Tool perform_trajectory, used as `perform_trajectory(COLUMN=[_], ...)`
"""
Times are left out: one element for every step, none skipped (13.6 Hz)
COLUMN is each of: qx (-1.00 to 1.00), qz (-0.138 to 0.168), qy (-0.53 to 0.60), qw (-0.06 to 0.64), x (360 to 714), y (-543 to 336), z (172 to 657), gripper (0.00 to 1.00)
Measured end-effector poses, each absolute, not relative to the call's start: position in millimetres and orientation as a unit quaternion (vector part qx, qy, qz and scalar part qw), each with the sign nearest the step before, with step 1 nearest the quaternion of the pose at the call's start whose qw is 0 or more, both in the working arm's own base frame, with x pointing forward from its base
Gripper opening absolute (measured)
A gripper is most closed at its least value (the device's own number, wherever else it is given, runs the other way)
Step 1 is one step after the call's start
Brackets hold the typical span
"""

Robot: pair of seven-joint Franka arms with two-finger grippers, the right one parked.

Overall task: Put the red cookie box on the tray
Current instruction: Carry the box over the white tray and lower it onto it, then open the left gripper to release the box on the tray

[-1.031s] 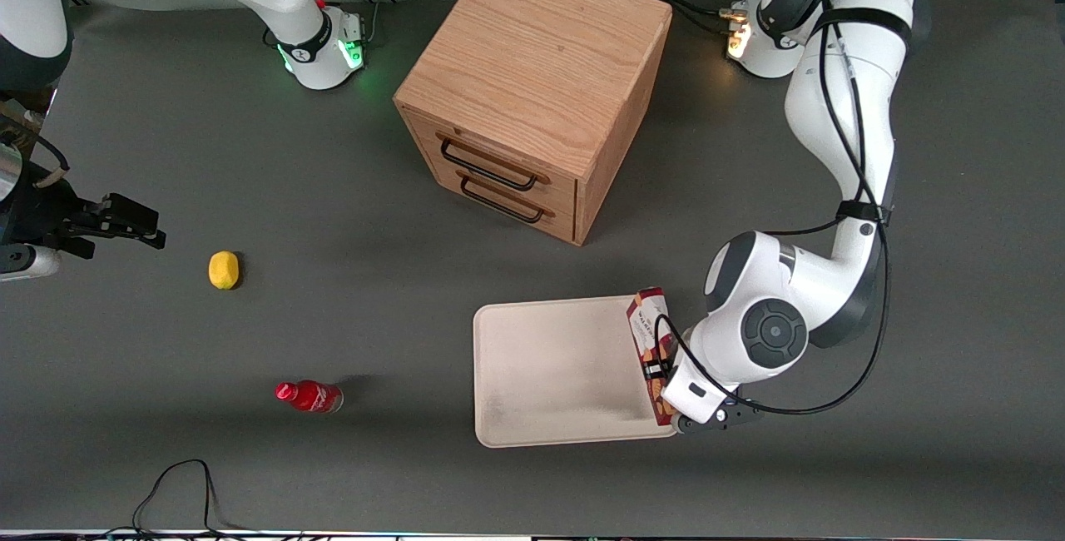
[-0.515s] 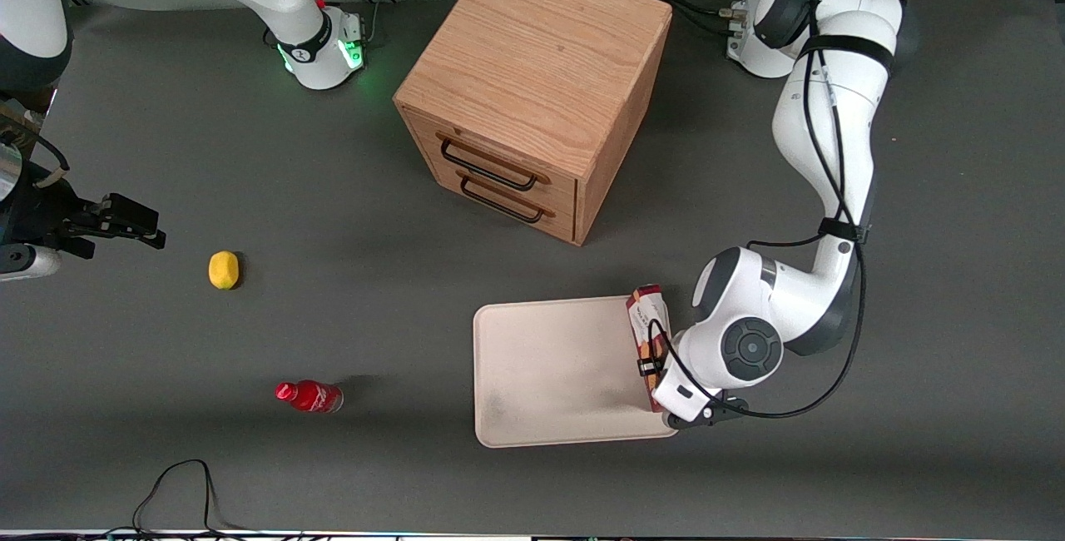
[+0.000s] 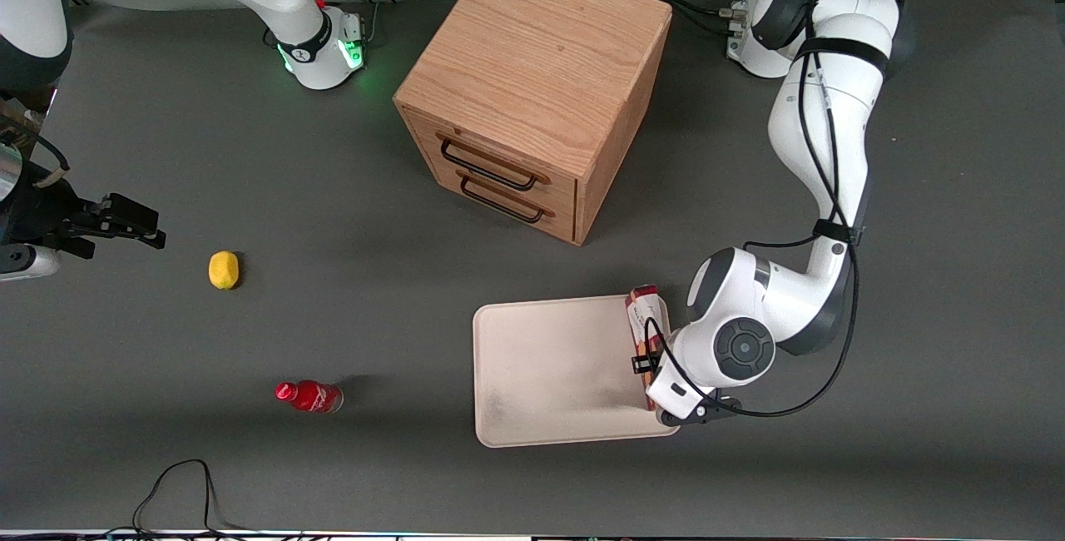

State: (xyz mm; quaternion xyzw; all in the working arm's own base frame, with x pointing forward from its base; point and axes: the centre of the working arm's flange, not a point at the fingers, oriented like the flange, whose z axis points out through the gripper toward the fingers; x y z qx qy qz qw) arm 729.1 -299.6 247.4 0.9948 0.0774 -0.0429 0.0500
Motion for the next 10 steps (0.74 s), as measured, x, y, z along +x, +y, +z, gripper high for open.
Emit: perform_trajectory(qx=[0.995, 0.995, 0.995, 0.995, 0.995, 0.996, 0.996, 0.996, 0.996, 0.996], qz=[-0.043, -0.043, -0.042, -0.042, -0.04, -0.04, -0.044, -0.051, -0.061, -0.071], qy=[0.077, 0.076, 0.077, 0.077, 0.075, 0.072, 0.069, 0.062, 0.054, 0.048], qw=[0.05, 0.05, 0.049, 0.049, 0.047, 0.046, 0.042, 0.037, 0.031, 0.024], x=[729.1, 729.3, 730.0, 731.0, 732.2, 733.1, 733.9, 733.9, 731.9, 727.9], y=[-299.6, -299.2, -298.1, -296.4, -294.2, -290.3, -282.6, -271.6, -260.1, -248.8], z=[247.4, 247.7, 249.1, 252.3, 257.7, 265.3, 277.0, 293.7, 315.6, 341.1], gripper=[0.76, 0.83, 0.97, 1.0, 1.0, 1.0, 1.0, 1.0, 1.0, 1.0])
